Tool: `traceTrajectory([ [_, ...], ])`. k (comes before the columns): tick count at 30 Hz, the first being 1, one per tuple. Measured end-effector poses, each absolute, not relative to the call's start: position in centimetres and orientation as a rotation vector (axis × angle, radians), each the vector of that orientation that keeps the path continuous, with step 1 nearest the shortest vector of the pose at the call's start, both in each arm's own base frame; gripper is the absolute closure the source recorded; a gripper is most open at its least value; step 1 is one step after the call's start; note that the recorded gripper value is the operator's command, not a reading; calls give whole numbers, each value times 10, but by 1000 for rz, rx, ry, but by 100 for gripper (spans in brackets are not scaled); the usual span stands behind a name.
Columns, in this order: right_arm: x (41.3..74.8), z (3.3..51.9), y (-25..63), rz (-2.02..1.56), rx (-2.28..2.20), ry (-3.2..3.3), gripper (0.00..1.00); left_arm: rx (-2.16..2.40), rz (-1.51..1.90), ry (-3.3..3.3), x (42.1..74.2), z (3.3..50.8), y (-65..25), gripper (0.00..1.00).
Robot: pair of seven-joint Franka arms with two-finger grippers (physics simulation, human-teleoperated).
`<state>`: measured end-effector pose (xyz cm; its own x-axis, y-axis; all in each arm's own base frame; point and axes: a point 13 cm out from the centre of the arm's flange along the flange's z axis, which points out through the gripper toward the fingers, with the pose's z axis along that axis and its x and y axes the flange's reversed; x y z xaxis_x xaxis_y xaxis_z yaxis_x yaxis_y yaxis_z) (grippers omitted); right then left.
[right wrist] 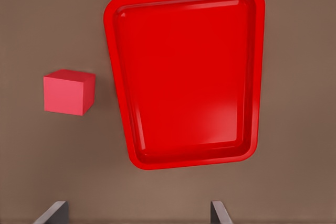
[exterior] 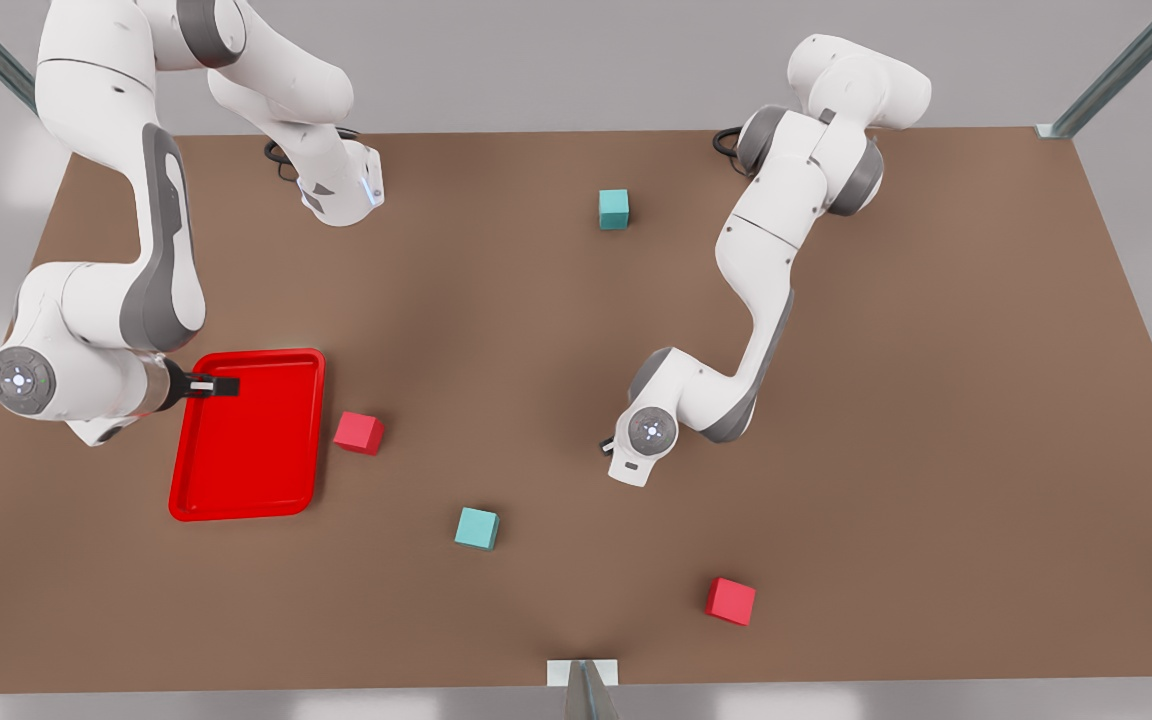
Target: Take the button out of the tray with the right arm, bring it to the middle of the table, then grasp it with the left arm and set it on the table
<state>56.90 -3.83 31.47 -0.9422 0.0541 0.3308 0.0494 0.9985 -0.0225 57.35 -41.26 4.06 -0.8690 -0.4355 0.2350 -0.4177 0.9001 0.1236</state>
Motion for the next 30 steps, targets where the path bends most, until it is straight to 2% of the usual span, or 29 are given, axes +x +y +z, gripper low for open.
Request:
traceTrajectory([
  [1,569,314,-38,19,-74,-2801,0,640,-100,-2808,574,41,-413,50],
  [3,569,313,-38,18,-71,-2800,0,637,-100,-2809,574,42,-412,55],
  [6,570,313,-38,18,-68,-2801,0,635,-92,-2814,577,54,-413,55],
  [12,570,313,-38,17,-64,-2804,0,658,-73,-2845,595,123,-404,55],
  [16,571,314,-38,17,-62,-2805,0,765,-126,-2922,632,138,-369,55],
  [22,571,316,-39,16,-63,-2810,0,810,-424,-3223,676,129,-342,55],
  [30,582,388,-35,28,-69,-2972,0,996,-878,-3477,675,71,-347,55],
])
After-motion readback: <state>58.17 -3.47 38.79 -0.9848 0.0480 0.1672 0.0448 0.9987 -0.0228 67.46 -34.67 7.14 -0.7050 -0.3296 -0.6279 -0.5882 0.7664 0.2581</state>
